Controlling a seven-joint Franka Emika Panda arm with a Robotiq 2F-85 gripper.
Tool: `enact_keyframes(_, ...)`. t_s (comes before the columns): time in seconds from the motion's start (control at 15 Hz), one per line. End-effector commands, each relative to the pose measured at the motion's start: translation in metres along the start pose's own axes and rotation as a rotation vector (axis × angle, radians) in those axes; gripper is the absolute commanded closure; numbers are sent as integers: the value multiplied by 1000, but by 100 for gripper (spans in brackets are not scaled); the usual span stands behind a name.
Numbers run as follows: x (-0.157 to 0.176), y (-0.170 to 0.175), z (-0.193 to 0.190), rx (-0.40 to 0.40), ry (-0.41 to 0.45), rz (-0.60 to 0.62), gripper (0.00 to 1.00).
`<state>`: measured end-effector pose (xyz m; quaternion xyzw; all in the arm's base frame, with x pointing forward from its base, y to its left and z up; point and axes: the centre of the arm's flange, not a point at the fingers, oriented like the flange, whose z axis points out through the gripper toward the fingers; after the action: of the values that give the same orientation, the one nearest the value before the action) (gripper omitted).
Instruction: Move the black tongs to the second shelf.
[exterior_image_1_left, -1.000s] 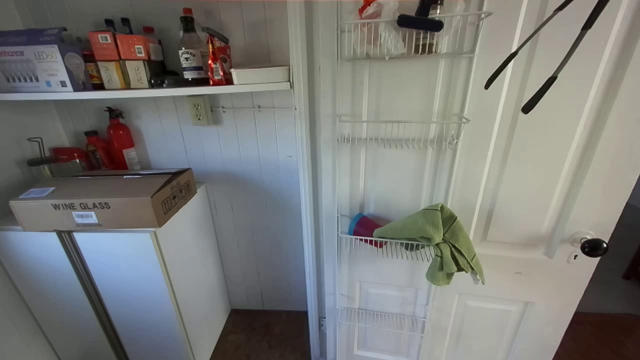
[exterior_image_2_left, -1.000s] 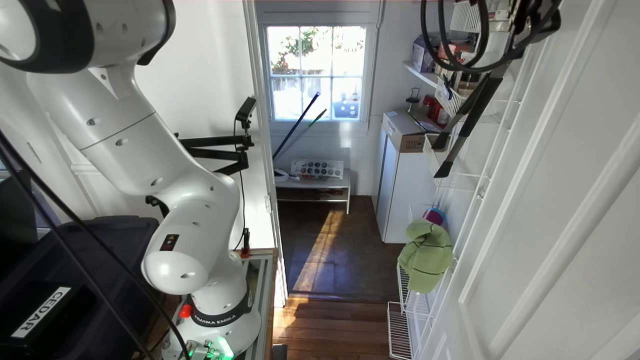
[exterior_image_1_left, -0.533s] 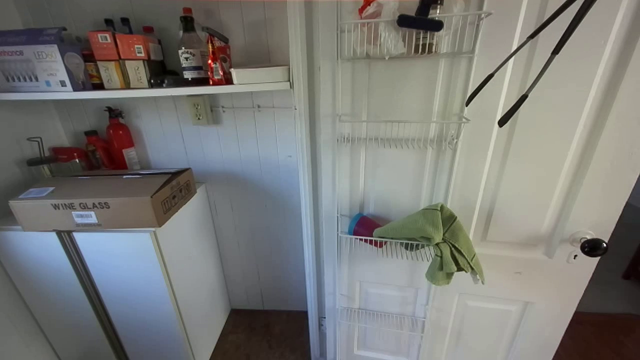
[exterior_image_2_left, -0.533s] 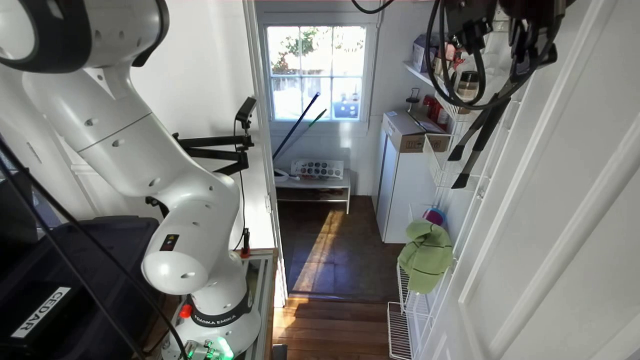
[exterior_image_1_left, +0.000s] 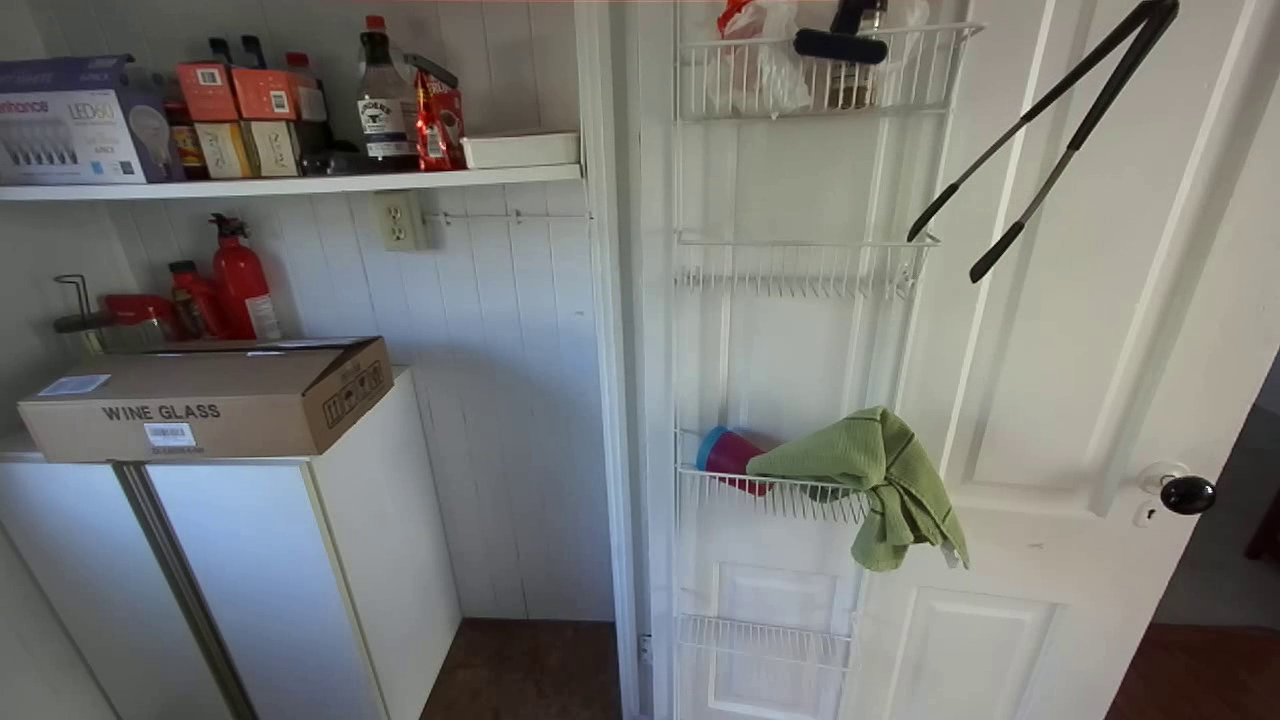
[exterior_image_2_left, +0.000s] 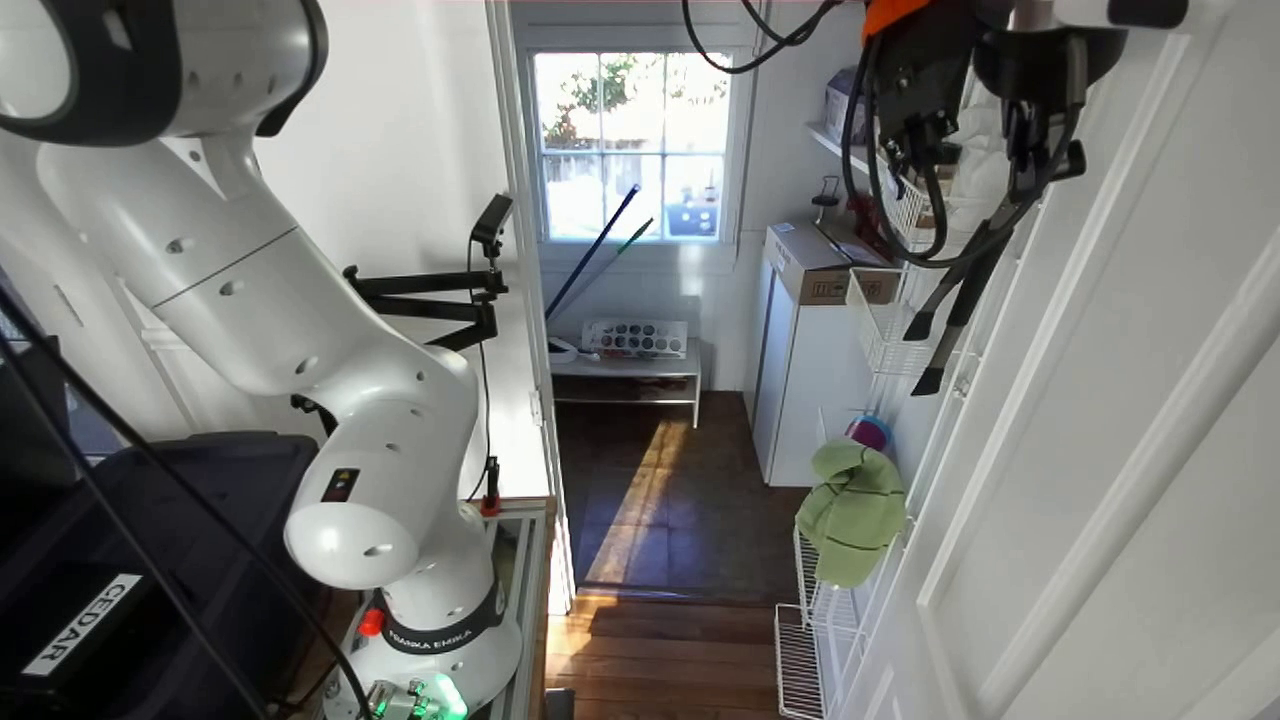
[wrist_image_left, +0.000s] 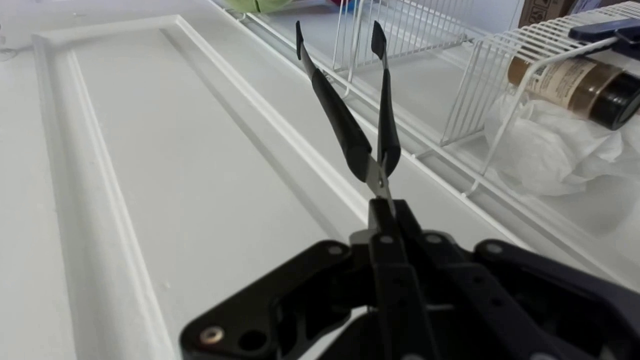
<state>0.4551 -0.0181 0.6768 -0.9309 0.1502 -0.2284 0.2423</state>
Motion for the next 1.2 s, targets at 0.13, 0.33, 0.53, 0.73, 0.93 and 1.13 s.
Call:
enact_keyframes(0.13,-24,-3,16,18,8,-15,99)
enact_keyframes(0.33,-29,-4,25,19,-14,-19,99)
enact_keyframes(0.53,-33,-5,33,17,-33,-22,99)
enact_keyframes(0.73,-37,-8,41,18,-49,-30,99)
enact_keyframes(0.93,-40,-10,47,21,-60,-31,99)
enact_keyframes(1.13,-44,-10,54,18,-74,-30,99)
